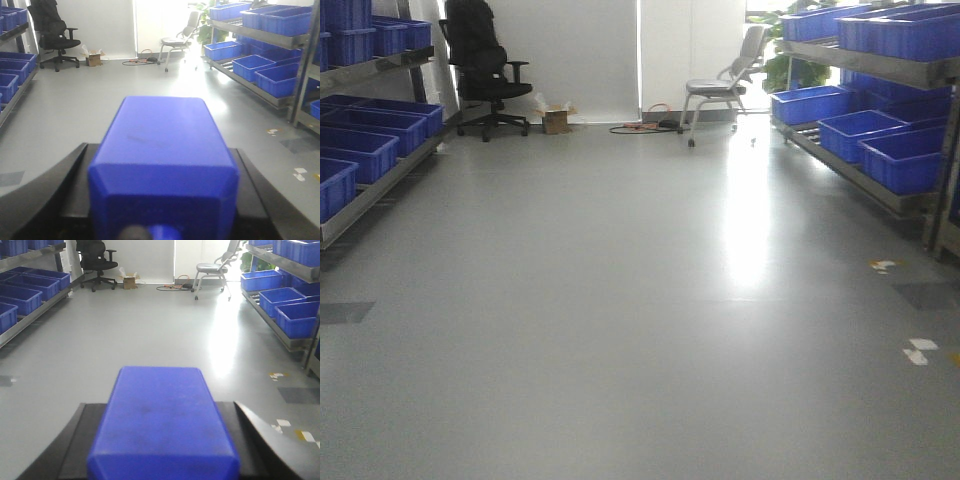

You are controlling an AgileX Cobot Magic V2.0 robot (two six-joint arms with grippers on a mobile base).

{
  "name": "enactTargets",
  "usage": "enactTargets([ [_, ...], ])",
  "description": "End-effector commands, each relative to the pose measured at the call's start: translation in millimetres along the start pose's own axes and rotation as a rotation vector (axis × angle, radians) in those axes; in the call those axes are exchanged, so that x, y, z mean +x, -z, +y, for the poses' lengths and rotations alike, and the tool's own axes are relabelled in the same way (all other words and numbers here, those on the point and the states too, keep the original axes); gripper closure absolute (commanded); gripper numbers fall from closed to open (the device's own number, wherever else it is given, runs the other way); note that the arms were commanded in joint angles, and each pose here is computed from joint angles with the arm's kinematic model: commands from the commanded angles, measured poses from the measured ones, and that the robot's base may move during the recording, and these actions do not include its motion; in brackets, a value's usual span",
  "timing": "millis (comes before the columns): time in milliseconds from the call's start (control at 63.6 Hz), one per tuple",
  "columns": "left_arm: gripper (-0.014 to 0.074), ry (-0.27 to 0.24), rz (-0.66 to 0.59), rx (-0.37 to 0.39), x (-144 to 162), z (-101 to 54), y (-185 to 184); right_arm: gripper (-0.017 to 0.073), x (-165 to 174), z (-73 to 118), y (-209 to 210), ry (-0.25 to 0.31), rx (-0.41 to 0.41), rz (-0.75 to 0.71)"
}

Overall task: Pick and sort blue part to right shelf
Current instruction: 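Drive the base up to the shelf of blue bins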

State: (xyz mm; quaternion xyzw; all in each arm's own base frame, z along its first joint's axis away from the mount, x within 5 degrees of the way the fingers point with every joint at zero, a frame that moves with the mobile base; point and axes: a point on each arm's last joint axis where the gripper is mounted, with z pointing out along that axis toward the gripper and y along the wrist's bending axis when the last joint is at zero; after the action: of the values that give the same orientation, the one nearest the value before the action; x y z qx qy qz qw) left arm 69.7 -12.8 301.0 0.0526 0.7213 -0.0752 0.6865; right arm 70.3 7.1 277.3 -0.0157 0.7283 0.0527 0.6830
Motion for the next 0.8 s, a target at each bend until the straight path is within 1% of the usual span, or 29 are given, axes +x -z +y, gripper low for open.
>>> enactTargets([
  [0, 0.0258, 0.008, -0.117, 0.005, -17.6, -0.7, 1.9, 0.0129, -18.0, 0.3, 1.6, 0.010, 0.003, -0.116],
  [786, 0.0258, 0.008, -0.117, 0.005, -17.6, -0.7, 1.9, 0.0129, -18.0, 0.3, 1.6, 0.010, 0.003, -0.116],
])
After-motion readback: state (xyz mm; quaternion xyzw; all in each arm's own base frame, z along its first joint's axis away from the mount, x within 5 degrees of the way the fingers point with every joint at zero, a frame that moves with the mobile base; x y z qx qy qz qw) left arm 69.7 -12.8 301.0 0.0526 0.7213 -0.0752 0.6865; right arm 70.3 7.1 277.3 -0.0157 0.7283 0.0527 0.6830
